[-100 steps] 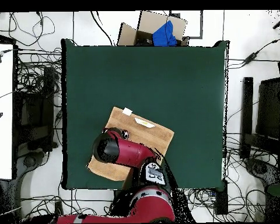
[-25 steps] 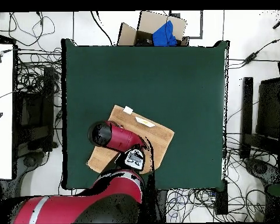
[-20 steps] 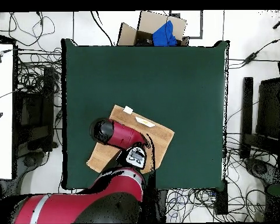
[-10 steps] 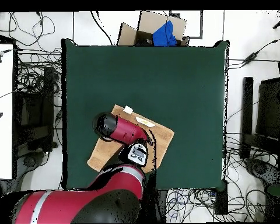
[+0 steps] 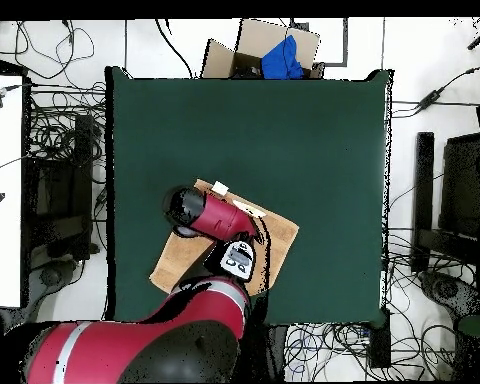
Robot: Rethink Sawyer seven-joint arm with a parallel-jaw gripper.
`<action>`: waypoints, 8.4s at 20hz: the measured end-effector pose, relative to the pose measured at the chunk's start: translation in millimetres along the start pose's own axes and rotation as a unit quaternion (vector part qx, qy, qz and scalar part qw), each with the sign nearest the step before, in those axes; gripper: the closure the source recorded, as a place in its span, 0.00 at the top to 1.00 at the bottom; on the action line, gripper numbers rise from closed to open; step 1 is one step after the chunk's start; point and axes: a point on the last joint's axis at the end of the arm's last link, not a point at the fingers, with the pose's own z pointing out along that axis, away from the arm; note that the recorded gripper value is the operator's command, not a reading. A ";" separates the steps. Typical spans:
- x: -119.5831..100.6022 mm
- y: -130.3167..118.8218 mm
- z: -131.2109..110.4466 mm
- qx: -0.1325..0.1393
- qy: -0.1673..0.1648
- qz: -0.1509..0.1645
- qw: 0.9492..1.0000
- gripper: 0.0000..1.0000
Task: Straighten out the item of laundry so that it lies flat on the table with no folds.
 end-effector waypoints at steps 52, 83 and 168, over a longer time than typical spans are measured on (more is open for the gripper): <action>-190.1 48.1 -51.6 -0.027 -0.258 0.270 0.927 0.00; -102.3 33.3 -119.9 -0.042 -0.209 0.315 0.925 0.00; -67.4 -76.7 -74.7 0.014 -0.239 0.188 0.953 0.00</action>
